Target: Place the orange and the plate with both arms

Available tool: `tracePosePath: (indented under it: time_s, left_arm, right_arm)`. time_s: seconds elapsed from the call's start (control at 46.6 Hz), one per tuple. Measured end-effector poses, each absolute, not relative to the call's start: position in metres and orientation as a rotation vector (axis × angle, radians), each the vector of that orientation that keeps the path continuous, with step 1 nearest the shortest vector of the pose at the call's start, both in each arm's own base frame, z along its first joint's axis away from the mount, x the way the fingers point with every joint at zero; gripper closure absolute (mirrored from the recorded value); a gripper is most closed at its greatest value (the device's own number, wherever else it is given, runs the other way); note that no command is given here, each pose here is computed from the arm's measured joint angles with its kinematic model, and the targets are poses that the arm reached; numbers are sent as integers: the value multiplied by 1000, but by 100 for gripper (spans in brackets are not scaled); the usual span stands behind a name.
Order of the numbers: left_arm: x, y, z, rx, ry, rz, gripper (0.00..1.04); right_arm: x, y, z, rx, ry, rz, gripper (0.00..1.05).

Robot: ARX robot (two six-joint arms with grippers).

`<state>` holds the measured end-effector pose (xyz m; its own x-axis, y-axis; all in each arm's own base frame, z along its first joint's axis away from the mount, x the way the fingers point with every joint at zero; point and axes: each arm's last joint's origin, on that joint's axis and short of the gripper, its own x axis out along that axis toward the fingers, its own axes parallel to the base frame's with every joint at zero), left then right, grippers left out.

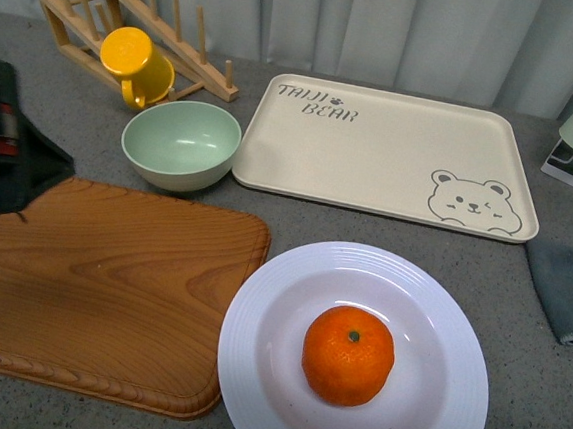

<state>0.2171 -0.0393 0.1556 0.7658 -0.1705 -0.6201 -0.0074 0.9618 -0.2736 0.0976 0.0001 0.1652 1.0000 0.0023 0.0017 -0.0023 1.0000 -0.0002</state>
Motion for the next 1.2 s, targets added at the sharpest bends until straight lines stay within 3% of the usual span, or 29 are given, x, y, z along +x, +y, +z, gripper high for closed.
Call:
tracePosePath:
  time_s: [0.15,0.193,0.279,0.343,0.386,0.622,1.202]
  left_arm:
    - [196,-31,153,-256,650,-70,8]
    - [196,-30,149,-197,538,-34,13]
    - [184,-24,141,-88,271,-1,30]
    - [177,-20,156,-58,68,-3,44]
    - [174,-18,165,-45,7,-4,53]
    - [152,-4,162,-13,17,-18,101]
    - [125,0,173,-8,-20,-2,101]
  right_arm:
    - [98,0,165,0,-2,2,9]
    - [98,0,165,0,-2,2,9]
    - [98,0,165,0,-2,3,9]
    - [98,0,165,0,-1,2,9]
    - [98,0,165,0,-1,2,9]
    - [98,0,165,0,-2,2,9]
    - [98,0,165,0,-2,2,9]
